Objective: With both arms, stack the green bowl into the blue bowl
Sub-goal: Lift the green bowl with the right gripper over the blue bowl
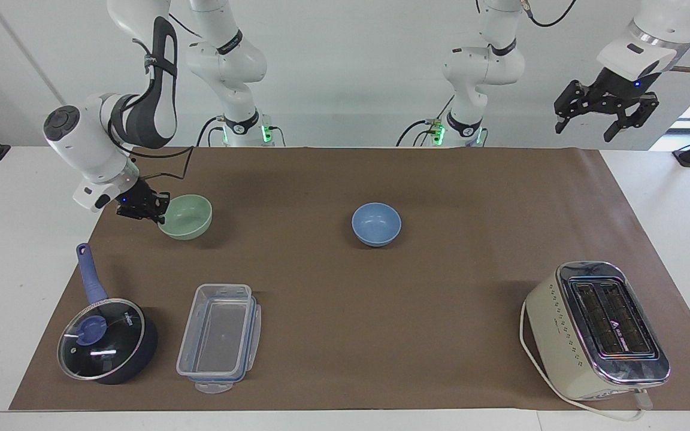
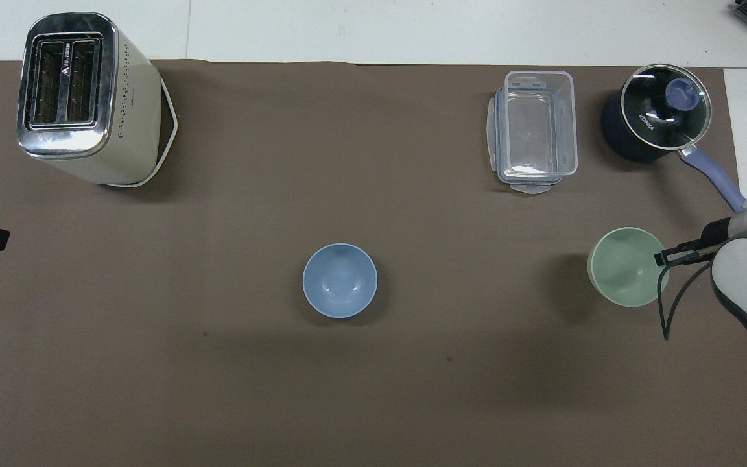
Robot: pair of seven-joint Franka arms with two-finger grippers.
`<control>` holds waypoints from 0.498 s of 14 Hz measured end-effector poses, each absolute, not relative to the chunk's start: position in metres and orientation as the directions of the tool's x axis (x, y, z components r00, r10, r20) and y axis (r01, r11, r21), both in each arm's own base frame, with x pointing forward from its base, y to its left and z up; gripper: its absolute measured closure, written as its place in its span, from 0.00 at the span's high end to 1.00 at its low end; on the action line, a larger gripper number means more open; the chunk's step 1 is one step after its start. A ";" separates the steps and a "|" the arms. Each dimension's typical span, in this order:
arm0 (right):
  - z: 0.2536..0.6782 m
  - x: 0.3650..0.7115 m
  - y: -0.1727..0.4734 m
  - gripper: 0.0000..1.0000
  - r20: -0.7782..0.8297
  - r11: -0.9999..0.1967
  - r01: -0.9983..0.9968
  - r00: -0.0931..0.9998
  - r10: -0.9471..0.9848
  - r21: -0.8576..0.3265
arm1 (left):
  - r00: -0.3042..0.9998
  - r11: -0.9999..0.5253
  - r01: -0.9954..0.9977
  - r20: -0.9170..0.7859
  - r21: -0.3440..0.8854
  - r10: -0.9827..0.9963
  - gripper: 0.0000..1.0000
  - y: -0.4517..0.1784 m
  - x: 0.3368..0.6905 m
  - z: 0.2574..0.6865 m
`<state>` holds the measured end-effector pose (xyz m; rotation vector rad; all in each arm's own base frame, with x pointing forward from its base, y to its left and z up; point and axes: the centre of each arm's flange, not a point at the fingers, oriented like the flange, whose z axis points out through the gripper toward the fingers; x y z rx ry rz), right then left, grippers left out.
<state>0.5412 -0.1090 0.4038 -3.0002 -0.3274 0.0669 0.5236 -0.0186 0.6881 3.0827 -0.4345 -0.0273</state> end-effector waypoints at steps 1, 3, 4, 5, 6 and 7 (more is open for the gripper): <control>0.412 0.547 -0.098 0.04 -0.018 -0.966 0.223 0.974 0.227 -0.134 | 0.961 -0.961 -0.276 -0.013 0.030 -0.277 1.00 -0.019 0.524 0.688; 0.427 0.556 -0.072 0.04 -0.012 -0.965 0.225 0.973 0.229 -0.137 | 0.961 -0.961 -0.276 -0.013 0.030 -0.277 1.00 -0.019 0.524 0.688; 0.433 0.559 -0.056 0.04 -0.019 -0.967 0.212 0.976 0.217 -0.138 | 0.961 -0.961 -0.276 -0.013 0.030 -0.277 1.00 -0.019 0.524 0.688; 0.439 0.562 -0.038 0.04 -0.022 -0.971 0.196 0.979 0.201 -0.137 | 0.961 -0.961 -0.276 -0.013 0.030 -0.277 1.00 -0.019 0.524 0.688; 0.443 0.565 -0.021 0.04 -0.021 -0.974 0.182 0.982 0.187 -0.135 | 0.961 -0.961 -0.276 -0.013 0.030 -0.277 1.00 -0.019 0.524 0.688; 0.447 0.567 -0.001 0.04 -0.021 -0.977 0.165 0.985 0.169 -0.132 | 0.961 -0.961 -0.276 -0.013 0.030 -0.277 1.00 -0.019 0.524 0.688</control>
